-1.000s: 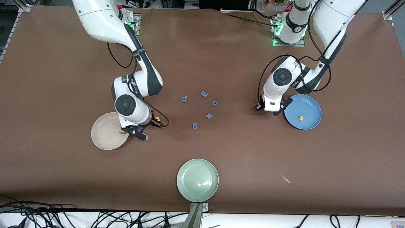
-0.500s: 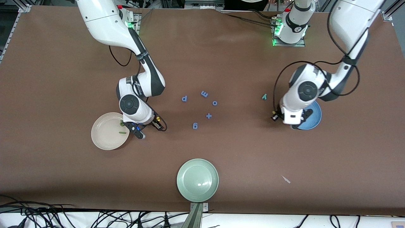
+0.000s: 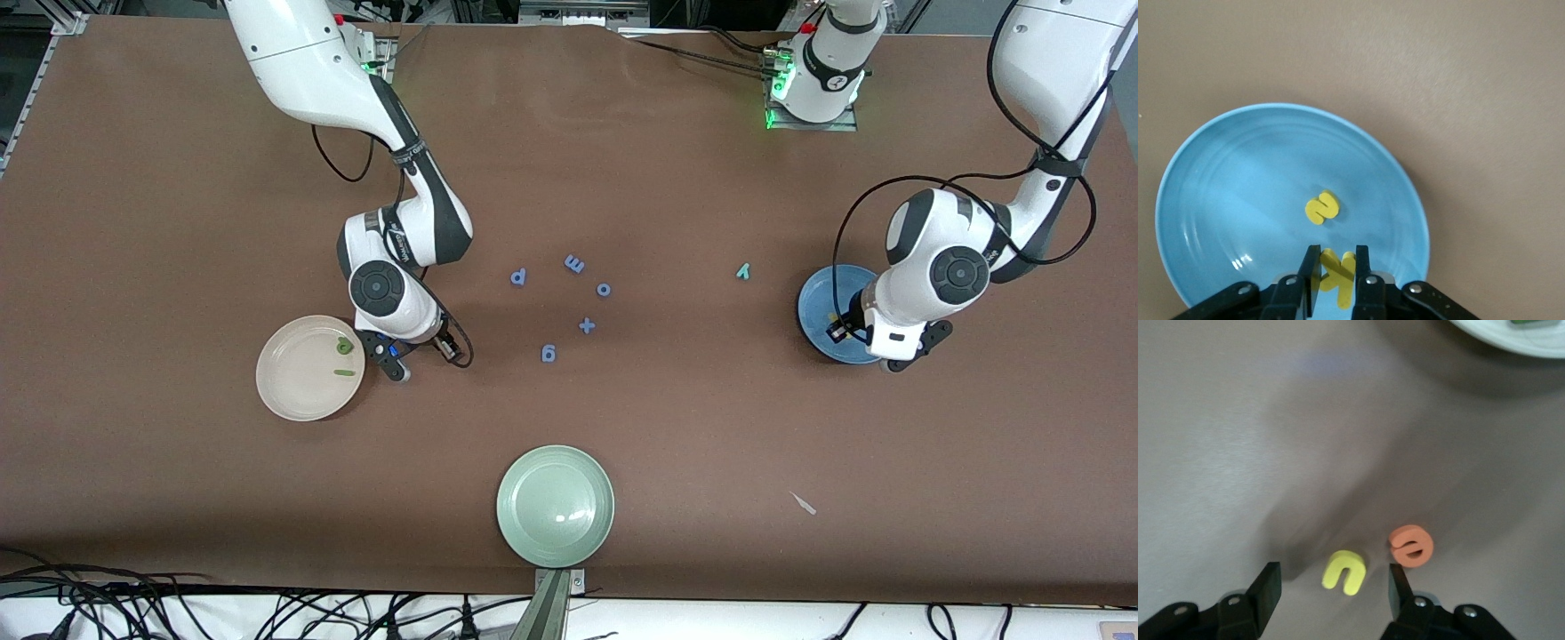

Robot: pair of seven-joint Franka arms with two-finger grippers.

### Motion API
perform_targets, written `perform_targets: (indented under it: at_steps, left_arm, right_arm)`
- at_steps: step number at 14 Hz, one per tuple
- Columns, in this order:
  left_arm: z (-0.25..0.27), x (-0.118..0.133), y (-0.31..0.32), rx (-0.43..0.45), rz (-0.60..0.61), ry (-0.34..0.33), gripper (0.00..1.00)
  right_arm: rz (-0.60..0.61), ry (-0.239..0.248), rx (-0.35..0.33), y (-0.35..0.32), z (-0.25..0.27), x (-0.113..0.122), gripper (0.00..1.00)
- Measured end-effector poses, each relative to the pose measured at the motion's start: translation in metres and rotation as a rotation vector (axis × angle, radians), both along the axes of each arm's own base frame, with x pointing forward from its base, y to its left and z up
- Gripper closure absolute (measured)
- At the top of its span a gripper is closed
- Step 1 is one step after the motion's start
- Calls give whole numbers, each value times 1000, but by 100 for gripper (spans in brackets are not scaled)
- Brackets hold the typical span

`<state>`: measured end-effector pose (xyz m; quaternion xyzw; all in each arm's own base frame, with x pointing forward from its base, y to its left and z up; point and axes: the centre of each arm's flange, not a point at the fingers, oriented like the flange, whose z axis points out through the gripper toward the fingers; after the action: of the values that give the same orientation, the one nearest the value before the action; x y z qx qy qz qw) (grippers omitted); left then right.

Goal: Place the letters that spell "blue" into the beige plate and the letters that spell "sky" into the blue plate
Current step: 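Drop the yellow k in the blue plate while the right gripper grasps yellow u, then drop the yellow u in the white plate while the left gripper grasps teal y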

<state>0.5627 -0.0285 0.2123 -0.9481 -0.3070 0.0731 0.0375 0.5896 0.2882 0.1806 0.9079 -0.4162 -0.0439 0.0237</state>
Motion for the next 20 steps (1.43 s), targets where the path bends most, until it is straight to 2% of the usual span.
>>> perform_targets:
  at_steps: [1,2,5,6,7,8,10,13,15,16,20]
  left_arm:
    - [-3,-4,-2,-2,-15,11,72]
    - [-7,-8,-4,-5,-29,21,67]
    - [-7,-16,-18,-4,-54,55,39]
    - [-2,-17,-29,-3,-62,62,34]
    - [6,-18,-42,-10,-56,62,34]
    - [14,-20,-56,-24,-42,60,34]
    - [27,-25,-89,-40,-67,48,36]
    - [32,-41,-133,-53,-177,27,40]
    - [12,-61,-146,-60,-282,-35,41]
    - [1,-72,-145,-70,-317,-44,41]
    - [-13,-82,-137,-93,-385,-32,41]
  right_arm:
    - [-2,2,-2,-1,-2,-1,27]
    - [-6,0,-2,-2,-3,-2,28]
    - [-12,-5,-1,-2,-3,-2,32]
    - [-14,-7,0,-2,-2,-2,41]
    - [-14,-9,1,-2,-2,-1,42]
    - [-15,-13,3,-1,-2,-1,47]
    - [-16,-24,7,-1,-1,0,69]
    - [-16,-26,7,-1,-1,1,73]
    - [-4,-28,9,-1,0,1,73]
    - [15,-28,9,-3,2,3,73]
    - [133,23,-11,-51,35,31,73]
